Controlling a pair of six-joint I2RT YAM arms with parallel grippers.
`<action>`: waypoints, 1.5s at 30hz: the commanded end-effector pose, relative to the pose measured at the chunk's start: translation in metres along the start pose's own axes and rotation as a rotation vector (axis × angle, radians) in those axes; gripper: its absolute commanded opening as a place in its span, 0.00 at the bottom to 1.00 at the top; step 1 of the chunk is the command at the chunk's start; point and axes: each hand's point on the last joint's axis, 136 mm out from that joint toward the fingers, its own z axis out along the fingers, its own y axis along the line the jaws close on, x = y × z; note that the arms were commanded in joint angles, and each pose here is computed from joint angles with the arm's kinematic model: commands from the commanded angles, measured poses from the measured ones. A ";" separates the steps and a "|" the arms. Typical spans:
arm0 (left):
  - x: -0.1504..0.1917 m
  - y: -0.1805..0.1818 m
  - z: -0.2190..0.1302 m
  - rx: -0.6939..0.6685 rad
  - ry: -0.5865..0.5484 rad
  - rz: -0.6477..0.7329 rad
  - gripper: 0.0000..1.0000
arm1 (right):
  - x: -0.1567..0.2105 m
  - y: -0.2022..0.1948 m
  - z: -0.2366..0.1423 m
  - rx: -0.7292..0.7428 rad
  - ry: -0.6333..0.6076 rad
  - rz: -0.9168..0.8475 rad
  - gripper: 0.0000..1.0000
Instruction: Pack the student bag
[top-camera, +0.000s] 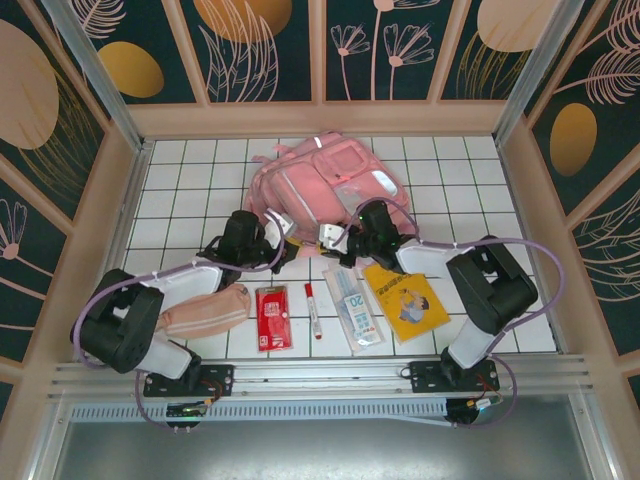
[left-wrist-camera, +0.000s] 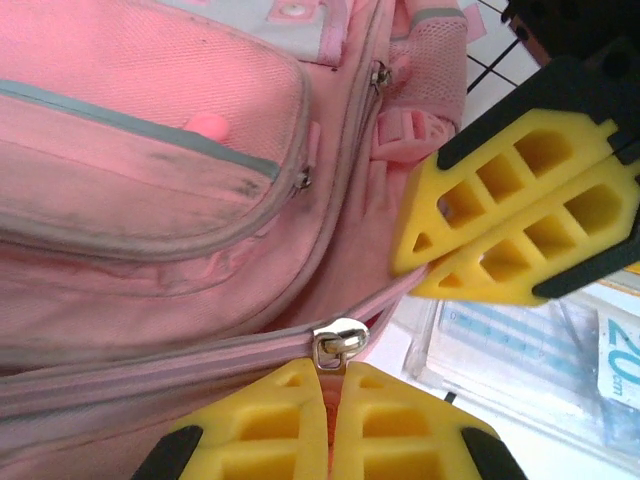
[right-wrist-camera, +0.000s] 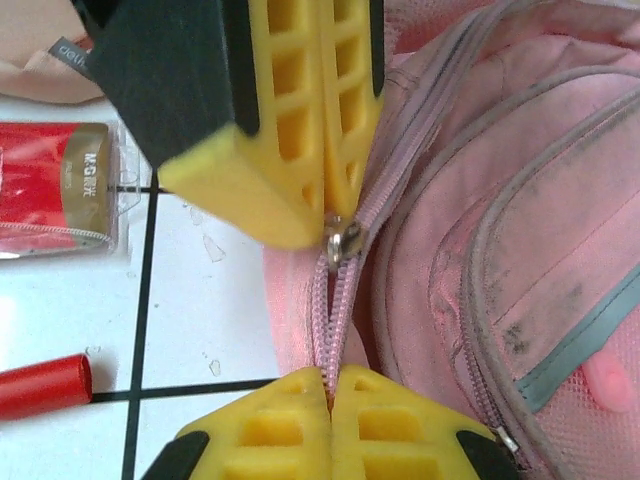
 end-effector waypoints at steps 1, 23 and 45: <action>-0.020 0.010 -0.011 -0.074 -0.073 0.080 0.00 | 0.038 0.005 -0.017 -0.008 0.170 -0.054 0.00; -0.089 0.002 -0.015 -0.058 -0.160 0.139 0.00 | -0.043 -0.042 -0.042 0.151 -0.181 0.169 0.63; -0.073 0.071 -0.045 -0.072 -0.059 0.253 0.00 | 0.011 -0.032 -0.071 0.104 0.051 0.045 0.00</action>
